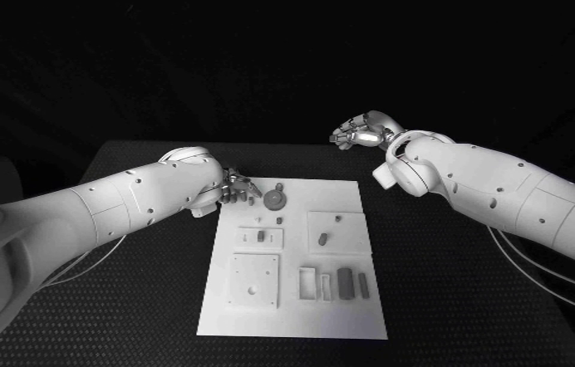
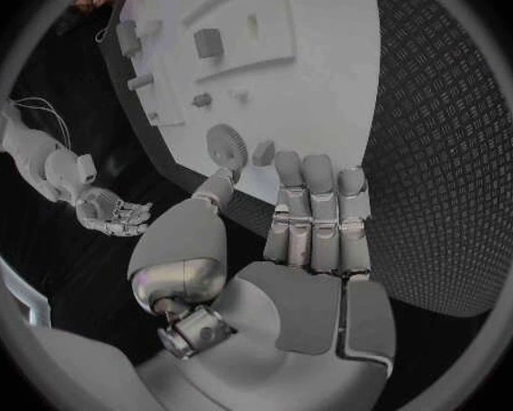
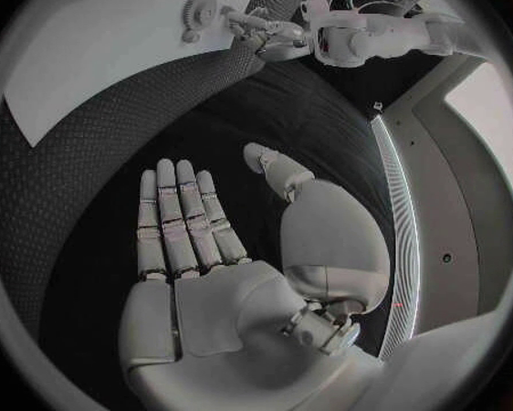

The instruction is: Assemble the parts on the task board

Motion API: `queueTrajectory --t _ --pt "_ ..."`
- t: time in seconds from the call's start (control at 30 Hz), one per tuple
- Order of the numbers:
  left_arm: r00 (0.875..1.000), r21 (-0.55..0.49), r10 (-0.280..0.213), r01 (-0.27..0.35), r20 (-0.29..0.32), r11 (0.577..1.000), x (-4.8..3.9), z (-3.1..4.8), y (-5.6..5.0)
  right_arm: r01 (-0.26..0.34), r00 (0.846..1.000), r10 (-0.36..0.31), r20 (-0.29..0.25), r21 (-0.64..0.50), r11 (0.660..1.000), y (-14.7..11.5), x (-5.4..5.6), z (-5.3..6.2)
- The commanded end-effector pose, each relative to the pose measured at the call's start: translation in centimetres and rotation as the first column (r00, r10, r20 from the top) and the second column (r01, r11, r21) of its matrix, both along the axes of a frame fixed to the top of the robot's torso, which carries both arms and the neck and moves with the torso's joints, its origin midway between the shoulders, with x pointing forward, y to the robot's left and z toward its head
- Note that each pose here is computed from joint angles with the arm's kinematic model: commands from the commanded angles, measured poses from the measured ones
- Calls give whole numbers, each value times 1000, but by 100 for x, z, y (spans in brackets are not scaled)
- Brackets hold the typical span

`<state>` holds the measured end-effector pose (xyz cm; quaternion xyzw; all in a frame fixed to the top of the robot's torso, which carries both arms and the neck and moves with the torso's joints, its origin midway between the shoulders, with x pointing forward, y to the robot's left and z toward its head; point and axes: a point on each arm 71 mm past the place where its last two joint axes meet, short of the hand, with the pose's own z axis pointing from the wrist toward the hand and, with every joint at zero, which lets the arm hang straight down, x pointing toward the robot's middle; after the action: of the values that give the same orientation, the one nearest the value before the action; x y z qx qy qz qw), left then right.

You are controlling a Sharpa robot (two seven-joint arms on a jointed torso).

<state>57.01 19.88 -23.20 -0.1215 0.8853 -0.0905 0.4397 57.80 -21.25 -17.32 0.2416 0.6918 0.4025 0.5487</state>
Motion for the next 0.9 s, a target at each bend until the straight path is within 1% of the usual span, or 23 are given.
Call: queueTrajectory --t 0.03,0.17,0.47,0.77,0.9 --pt "1000 -10 -23 23 -15 1000 -10 -10 -50 -13 1000 13 0 3 1000 20 -5 3" --pt "999 -8 -29 28 -22 1000 -15 -18 -56 -14 1000 14 -1 3 1000 20 -5 2" --pt "999 1 -28 28 -39 1000 -12 -32 -25 -15 1000 15 -1 3 1000 24 -5 3" --pt "999 -7 -31 31 -44 999 -10 -41 -32 -16 1000 16 -1 3 1000 30 -5 2" --pt "999 -13 -23 23 -49 1000 0 -46 -13 -16 1000 16 -1 3 1000 30 -4 2"
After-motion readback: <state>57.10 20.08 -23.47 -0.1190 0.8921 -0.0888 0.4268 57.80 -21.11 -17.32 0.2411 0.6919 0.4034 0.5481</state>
